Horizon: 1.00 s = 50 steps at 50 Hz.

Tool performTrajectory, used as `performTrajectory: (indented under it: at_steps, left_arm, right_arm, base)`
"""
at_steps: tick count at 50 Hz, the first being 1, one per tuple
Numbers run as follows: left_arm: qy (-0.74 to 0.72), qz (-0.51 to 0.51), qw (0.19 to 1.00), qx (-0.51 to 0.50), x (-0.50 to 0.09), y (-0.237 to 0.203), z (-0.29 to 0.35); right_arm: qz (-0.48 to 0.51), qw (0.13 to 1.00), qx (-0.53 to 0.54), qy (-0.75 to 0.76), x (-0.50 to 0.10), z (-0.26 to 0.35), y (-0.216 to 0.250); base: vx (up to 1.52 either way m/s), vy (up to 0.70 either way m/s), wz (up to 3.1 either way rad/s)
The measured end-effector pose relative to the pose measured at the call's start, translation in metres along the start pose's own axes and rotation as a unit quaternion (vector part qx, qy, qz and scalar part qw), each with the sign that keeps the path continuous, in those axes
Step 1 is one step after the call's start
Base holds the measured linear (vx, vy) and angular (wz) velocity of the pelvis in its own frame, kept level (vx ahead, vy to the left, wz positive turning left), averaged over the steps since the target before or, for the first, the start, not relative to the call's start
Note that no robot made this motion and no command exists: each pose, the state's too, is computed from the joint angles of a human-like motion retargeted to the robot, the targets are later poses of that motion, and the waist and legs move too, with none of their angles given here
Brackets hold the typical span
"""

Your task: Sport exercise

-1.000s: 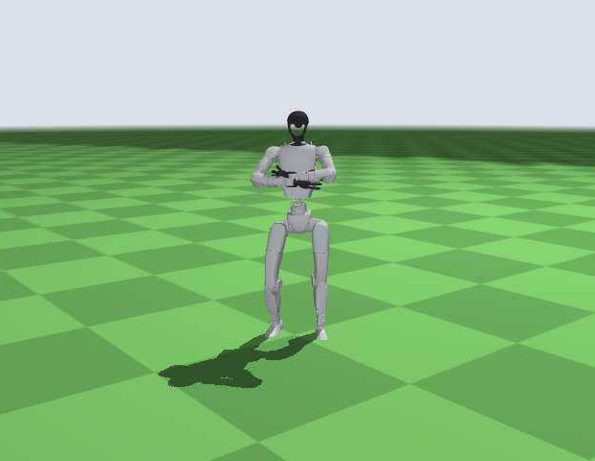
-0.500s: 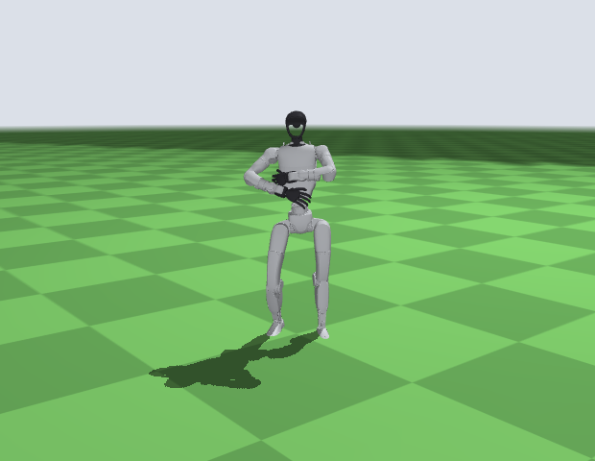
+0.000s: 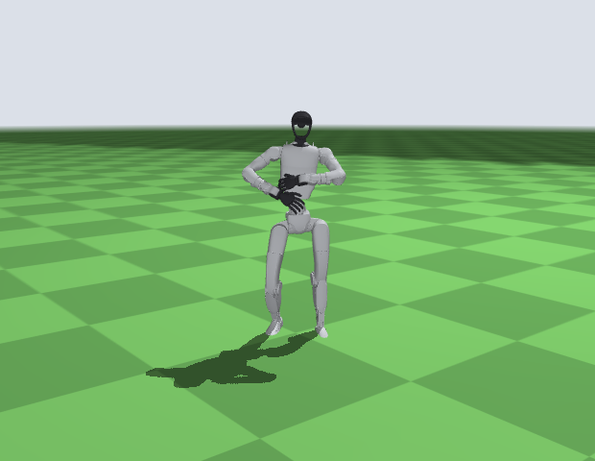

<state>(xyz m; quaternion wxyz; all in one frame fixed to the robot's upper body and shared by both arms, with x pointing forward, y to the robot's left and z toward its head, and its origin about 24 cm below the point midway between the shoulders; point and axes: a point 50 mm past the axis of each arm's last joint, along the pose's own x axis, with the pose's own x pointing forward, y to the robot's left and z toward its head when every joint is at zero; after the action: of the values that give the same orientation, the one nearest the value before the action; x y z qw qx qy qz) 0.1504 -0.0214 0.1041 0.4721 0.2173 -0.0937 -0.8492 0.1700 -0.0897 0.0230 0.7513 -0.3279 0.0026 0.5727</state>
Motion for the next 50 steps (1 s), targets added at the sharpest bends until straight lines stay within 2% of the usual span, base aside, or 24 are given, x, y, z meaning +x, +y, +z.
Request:
performTrajectory:
  at_steps: [10,21,31,39,50]
  left_arm:
    - [0.015,0.045,0.999,0.005,-0.008,-0.006,-0.011]
    - [0.026,0.058,0.997,0.034,-0.006,-0.002,-0.011]
    - [0.03,0.087,0.995,0.022,-0.009,0.006,-0.016]
    - [0.052,0.128,0.989,-0.059,-0.02,-0.001,-0.042]
    - [0.148,0.247,0.932,-0.22,-0.079,-0.043,-0.104]
  right_arm:
    - [-0.074,0.995,0.068,0.008,-0.008,-0.007,0.003]
    - [-0.044,0.996,0.079,0.016,-0.003,-0.009,0.009]
    - [-0.045,0.996,0.062,0.035,-0.004,-0.017,0.002]
    - [-0.056,0.994,0.047,0.084,-0.017,-0.035,-0.002]
    - [-0.047,0.978,0.035,0.199,-0.055,-0.072,-0.001]
  base:
    - [-0.01,-0.02,0.21]
    - [-0.03,-0.01,0.2]
    - [-0.04,0.01,0.2]
    - [-0.02,0.04,0.13]
    - [-0.02,0.05,0.2]
